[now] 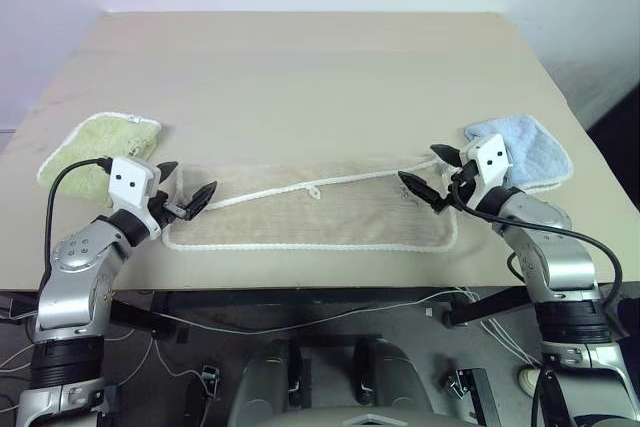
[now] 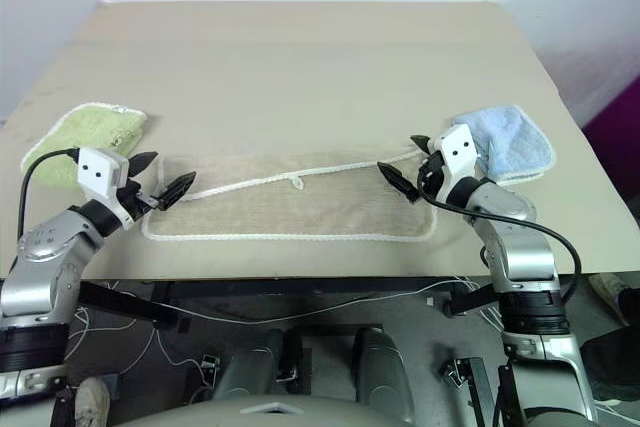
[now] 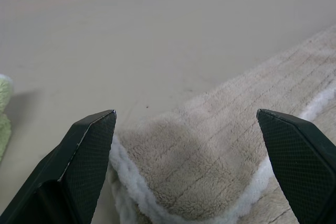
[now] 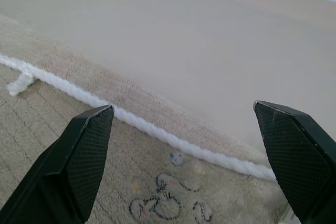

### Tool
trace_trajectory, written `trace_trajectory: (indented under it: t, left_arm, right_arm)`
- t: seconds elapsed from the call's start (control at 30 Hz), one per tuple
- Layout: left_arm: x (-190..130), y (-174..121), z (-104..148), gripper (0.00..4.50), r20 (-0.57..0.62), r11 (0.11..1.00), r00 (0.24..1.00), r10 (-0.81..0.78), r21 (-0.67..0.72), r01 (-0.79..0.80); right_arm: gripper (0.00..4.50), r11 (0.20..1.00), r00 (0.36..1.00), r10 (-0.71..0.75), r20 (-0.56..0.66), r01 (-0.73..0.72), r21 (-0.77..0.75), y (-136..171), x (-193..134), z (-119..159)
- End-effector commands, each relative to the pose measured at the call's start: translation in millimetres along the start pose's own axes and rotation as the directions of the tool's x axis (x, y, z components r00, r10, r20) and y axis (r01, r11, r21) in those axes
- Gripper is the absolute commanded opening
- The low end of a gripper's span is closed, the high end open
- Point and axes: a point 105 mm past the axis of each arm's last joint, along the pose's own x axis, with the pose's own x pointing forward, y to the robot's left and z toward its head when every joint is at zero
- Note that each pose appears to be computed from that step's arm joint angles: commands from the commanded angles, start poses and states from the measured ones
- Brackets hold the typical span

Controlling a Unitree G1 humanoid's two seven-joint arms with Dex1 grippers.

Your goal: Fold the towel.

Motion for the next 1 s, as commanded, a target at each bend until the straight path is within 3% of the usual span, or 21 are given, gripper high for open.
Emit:
trace_trajectory:
  t: [0.03, 0.67, 1.0]
  left_arm:
    - [-1.8, 3.1, 13.1, 4.5, 0.027, 0.999, 1.0, 0.006, 0.041, -0.007]
    - [-1.4, 5.0, 14.7, 4.5, -0.001, 0.994, 0.999, -0.042, 0.105, 0.042]
    - [-16.3, 30.0, 16.6, 4.5, -0.072, 0.979, 0.996, -0.059, 0.19, 0.072]
  right_arm:
    - [4.48, 1.0, 0.999, 0.011, 0.048, -0.01, -0.02, 2.9, 2.8, 12.6]
    - [4.48, 1.0, 0.998, 0.007, 0.061, -0.005, -0.019, 1.8, 1.3, 11.3]
    - [4.48, 1.0, 0.997, -0.006, 0.079, 0.007, -0.02, 4.2, 13.3, 9.3]
